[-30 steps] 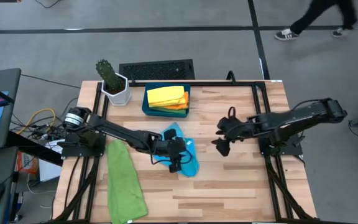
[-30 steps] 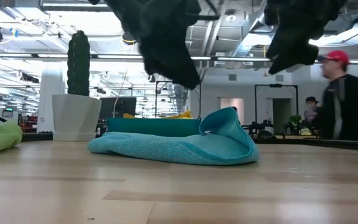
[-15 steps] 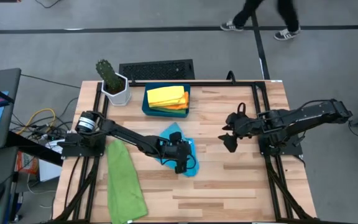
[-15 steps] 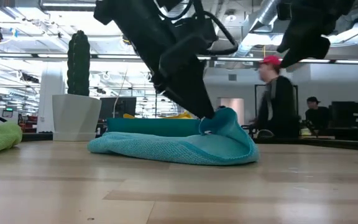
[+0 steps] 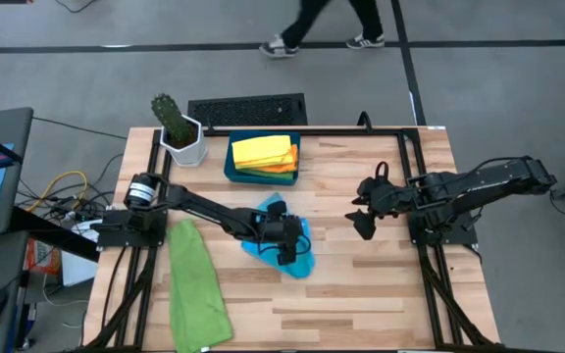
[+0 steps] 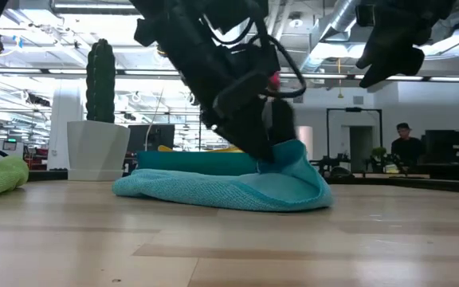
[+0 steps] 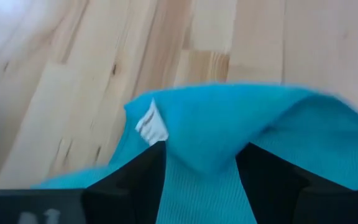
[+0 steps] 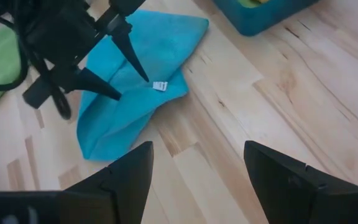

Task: Fold microfiber towels
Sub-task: Fold the blue towel

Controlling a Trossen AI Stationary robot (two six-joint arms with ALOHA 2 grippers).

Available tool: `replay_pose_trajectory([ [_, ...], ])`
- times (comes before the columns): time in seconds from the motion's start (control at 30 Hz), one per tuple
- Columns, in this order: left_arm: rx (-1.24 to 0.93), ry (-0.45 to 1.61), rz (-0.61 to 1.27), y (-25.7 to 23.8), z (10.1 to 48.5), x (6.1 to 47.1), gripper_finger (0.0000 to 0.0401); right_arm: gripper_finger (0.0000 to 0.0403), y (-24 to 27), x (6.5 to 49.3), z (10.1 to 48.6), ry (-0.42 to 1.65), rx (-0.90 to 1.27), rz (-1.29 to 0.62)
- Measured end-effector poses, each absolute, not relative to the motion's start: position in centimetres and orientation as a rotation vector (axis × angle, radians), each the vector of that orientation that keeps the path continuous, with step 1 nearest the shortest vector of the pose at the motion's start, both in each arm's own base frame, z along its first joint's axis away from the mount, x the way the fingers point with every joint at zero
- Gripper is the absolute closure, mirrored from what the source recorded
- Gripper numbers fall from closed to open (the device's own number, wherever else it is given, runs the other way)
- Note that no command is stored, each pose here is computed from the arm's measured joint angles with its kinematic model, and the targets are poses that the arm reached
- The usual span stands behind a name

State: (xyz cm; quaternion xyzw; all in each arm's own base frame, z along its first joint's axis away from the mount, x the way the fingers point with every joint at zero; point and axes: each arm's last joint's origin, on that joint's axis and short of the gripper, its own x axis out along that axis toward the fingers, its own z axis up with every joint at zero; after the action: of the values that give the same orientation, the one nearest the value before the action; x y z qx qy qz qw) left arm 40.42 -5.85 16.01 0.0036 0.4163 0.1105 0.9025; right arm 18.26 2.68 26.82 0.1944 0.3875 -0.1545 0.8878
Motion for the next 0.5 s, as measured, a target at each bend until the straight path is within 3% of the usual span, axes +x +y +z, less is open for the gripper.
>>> replay_pose_trajectory([
  [0.23,0.011,0.880,0.257,-5.53,15.54,40.39,0.0238,0.0127,2.68,18.22,26.77,0.812,0.407,-0.324],
  [0.5,-0.026,0.839,0.310,-5.04,15.71,40.67,0.0379,0.0127,2.68,18.22,26.77,0.810,0.419,-0.329],
])
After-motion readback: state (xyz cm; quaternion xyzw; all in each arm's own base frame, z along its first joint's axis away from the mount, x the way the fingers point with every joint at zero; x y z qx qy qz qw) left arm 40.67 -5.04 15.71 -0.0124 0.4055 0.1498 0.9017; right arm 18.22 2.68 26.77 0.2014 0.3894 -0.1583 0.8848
